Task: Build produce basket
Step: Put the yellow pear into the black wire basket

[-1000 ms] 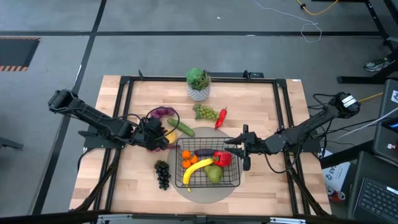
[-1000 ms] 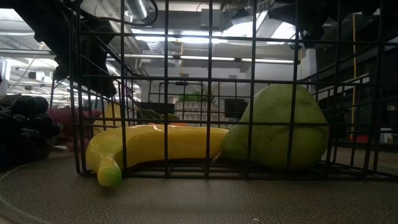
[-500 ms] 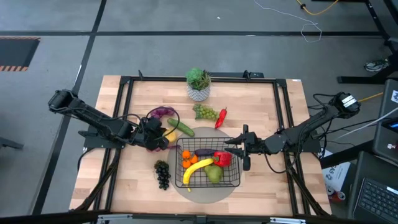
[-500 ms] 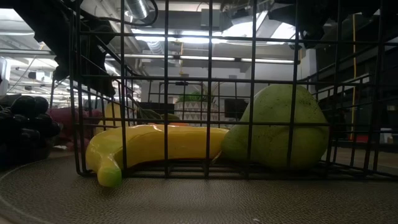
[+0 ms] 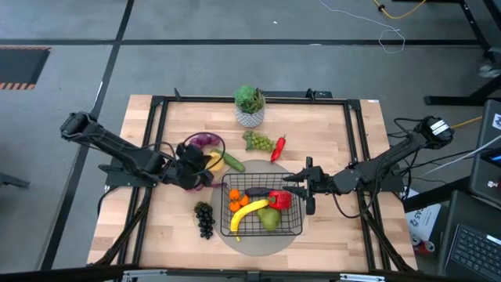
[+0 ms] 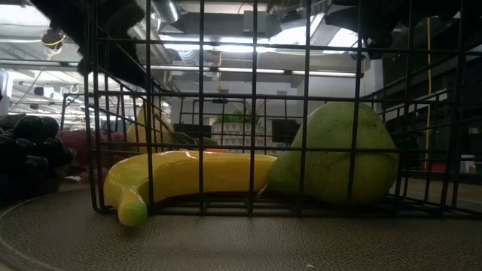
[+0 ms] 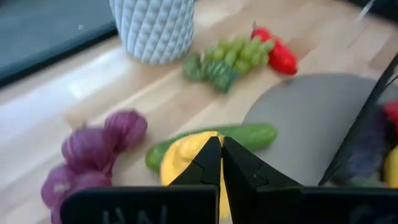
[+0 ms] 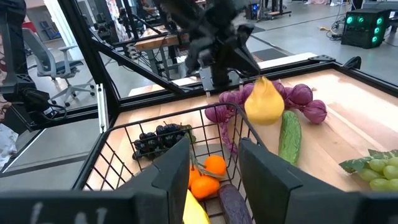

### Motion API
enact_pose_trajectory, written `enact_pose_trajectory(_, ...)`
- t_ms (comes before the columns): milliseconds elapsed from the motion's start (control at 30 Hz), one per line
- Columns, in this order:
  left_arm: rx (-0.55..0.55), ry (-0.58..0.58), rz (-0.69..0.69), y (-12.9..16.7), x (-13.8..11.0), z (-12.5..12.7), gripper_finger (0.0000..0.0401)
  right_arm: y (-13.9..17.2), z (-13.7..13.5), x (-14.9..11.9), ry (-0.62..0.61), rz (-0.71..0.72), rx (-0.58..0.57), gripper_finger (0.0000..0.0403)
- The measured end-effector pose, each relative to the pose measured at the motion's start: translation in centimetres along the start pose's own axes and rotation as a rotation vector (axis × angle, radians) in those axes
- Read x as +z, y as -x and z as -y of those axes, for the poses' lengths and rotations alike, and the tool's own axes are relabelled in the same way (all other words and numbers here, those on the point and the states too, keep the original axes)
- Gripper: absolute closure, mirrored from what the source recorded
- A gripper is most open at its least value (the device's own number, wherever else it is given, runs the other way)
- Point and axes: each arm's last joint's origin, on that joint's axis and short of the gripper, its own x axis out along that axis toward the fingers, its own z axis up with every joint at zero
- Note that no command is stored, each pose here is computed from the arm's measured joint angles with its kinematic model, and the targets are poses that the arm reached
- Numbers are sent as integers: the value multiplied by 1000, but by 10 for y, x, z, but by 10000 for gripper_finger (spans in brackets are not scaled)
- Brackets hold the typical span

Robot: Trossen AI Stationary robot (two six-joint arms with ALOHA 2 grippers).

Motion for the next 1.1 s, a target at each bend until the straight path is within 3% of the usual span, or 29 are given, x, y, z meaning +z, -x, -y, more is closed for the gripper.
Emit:
enact_pose_trajectory(267,-71,-72,140,18,30,22,401,0,0,0,-3,-1,0,265)
enact_pose_trajectory(533,-234,-177,281,42,58,46,401,0,0,0,-3,0,0,265)
enact_pose_trajectory(800,-570,-253,318,54,55,72,401,0,0,0,-4,0,0,265)
enact_pose_trajectory(1100,-652,-358,353,55,41,92,401,0,0,0,-4,0,0,265)
